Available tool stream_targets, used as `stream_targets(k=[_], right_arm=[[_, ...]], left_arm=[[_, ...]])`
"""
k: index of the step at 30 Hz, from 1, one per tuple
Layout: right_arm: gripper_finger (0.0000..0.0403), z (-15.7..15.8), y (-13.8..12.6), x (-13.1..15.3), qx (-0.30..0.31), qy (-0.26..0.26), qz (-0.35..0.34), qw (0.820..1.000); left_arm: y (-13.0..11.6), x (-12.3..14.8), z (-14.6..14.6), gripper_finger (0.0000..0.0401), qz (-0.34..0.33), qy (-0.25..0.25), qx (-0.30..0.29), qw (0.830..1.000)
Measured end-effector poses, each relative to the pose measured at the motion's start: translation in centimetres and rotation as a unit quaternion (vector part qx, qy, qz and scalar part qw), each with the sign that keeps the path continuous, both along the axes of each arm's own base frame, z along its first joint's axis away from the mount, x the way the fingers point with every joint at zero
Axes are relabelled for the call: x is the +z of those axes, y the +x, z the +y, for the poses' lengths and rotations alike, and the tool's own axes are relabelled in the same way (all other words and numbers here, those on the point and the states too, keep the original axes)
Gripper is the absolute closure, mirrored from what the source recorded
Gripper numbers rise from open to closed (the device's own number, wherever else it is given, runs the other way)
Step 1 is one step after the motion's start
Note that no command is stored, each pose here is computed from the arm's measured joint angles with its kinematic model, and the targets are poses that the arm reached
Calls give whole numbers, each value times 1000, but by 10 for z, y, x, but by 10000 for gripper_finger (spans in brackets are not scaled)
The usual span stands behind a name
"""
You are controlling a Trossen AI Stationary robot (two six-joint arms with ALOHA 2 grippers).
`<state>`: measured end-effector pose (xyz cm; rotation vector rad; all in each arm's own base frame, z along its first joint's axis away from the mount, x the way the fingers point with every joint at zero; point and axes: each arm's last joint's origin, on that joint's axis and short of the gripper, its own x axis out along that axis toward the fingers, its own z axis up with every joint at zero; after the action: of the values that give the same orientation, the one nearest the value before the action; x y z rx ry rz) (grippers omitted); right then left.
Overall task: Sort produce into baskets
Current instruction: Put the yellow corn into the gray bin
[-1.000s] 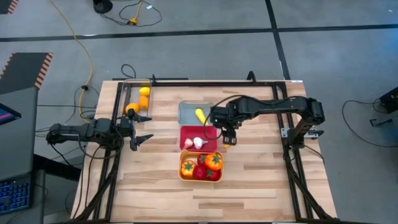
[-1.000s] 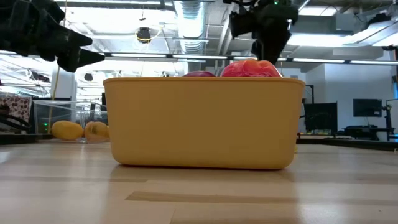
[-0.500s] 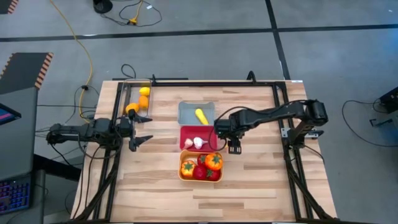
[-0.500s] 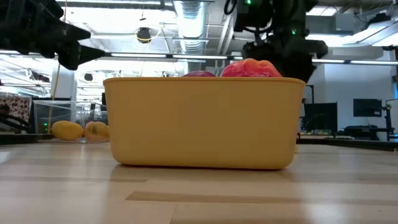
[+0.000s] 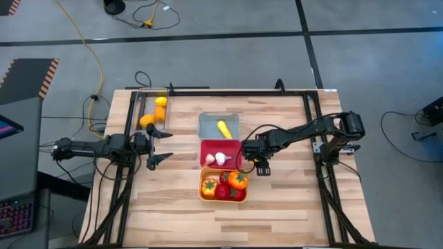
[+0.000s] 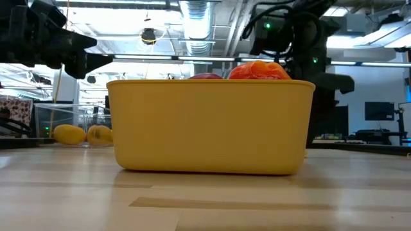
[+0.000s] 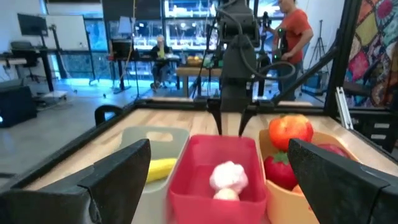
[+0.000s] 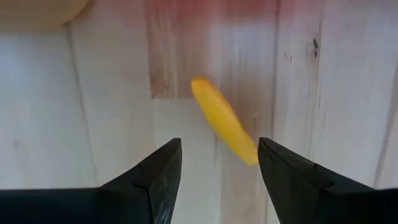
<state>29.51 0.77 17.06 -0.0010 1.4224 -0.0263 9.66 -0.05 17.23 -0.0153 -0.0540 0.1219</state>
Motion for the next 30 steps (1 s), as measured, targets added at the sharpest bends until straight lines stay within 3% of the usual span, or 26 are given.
stream_targets(k=[9,19,25,30], right_arm=[[185,-10,-8,-19,-17,0,-6,1000],[303,-15,-12,-28,-26,1,-12,1000],[366,-14,-11,-19,-24,20,14,999],[366,-14,-10,7,-25,17,70,997]], left_arm=[[0,-1,0,36,0,-5,-4,1000],[0,-1,0,36,1,2,-4,1000],[0,-1,0,36,1,3,-4,1000],[0,-1,0,36,1,3,-4,1000]])
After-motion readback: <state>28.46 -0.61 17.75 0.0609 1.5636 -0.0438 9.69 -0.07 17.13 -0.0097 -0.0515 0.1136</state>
